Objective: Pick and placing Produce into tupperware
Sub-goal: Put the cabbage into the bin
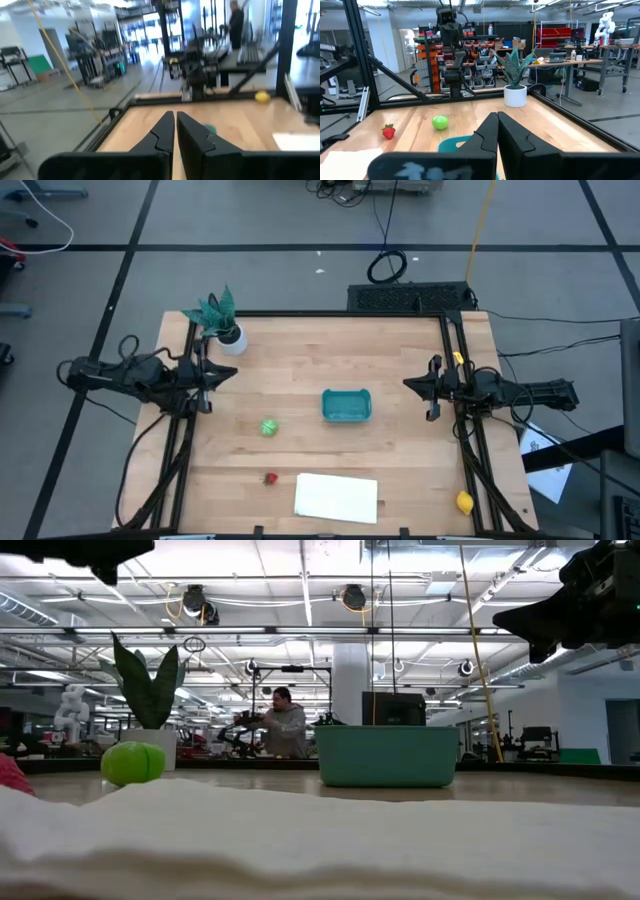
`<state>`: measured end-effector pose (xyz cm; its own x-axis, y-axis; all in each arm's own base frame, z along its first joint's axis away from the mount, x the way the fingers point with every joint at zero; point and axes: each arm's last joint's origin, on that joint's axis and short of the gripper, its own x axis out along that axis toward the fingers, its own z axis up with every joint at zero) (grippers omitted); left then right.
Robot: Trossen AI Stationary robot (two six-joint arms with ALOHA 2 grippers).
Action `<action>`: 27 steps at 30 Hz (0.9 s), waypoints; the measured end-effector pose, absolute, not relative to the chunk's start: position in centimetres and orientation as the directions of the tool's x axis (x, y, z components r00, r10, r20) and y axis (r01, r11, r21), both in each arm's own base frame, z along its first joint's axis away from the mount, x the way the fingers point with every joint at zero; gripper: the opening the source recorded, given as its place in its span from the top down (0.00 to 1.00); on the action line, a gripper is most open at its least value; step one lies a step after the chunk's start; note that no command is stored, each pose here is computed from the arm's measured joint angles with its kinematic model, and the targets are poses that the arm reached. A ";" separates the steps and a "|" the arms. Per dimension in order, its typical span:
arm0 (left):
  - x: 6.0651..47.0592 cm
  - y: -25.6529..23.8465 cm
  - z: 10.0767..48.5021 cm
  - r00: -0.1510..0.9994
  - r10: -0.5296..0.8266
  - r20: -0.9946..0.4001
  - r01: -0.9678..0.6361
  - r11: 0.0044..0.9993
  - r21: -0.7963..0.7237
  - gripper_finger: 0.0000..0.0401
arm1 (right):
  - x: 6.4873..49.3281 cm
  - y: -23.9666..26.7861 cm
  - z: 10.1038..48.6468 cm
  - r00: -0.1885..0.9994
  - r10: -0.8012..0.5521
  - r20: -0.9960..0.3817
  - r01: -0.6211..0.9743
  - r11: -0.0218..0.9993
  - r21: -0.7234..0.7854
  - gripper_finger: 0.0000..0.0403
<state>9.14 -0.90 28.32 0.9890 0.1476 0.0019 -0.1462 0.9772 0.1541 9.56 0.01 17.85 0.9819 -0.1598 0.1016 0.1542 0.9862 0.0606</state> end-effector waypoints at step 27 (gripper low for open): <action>14.7 0.3 35.5 0.983 0.064 -0.170 -0.045 0.992 0.115 0.94 | 9.5 0.0 18.2 0.977 -0.161 0.137 0.166 0.986 -0.023 1.00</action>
<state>14.68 0.30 35.55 0.9834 0.0641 -0.1697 -0.0448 0.9923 0.1153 9.52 0.00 18.20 0.9773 -0.1615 0.1373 0.1661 0.9858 -0.0229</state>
